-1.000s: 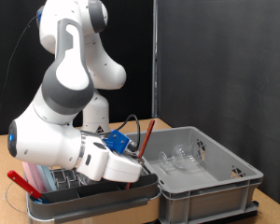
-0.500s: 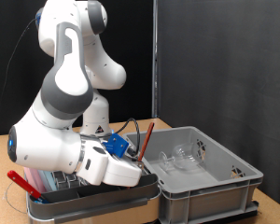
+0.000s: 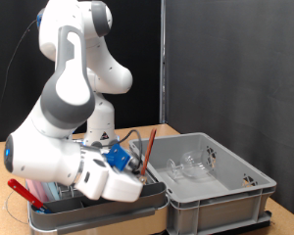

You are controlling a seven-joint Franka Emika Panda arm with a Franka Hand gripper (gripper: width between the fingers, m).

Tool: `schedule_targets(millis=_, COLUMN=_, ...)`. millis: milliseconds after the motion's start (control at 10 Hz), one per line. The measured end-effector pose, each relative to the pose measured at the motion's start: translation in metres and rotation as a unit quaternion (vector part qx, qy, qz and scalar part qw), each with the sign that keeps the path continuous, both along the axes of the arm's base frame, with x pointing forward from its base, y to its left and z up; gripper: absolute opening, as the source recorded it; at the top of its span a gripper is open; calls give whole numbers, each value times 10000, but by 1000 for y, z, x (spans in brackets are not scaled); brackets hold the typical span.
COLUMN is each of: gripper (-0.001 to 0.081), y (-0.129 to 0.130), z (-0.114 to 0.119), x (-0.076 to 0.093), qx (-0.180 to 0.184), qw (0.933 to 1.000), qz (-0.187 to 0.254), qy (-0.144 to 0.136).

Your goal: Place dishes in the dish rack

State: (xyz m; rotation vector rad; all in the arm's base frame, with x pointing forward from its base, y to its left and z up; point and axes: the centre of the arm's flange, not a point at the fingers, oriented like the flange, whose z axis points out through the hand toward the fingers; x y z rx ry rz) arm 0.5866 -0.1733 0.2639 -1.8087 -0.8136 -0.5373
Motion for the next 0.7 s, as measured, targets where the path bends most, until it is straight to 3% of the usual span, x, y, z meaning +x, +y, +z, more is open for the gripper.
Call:
schedule_targets(millis=100, gripper=253, y=-6, z=-9, x=-4, qx=-10, qw=10000, qz=-31, qy=82)
schedule_targets(millis=200, gripper=253, y=-9, z=-16, x=-6, qx=1, qw=9999, qz=-63, qy=126)
schedule_targets(millis=300, gripper=437, y=-10, z=-18, x=-6, qx=-15, qw=9999, qz=-80, qy=128)
schedule_targets(millis=400, gripper=572, y=-11, z=-18, x=-5, qx=-25, qw=9999, qz=-87, qy=121)
schedule_targets(millis=500, gripper=572, y=-11, z=-18, x=-5, qx=-27, qw=9999, qz=-86, qy=111)
schedule_targets(millis=600, gripper=761, y=-10, z=-17, x=-6, qx=-11, qw=9999, qz=-65, qy=97)
schedule_targets(millis=700, gripper=761, y=-9, z=-16, x=-5, qx=19, qw=10000, qz=-52, qy=54)
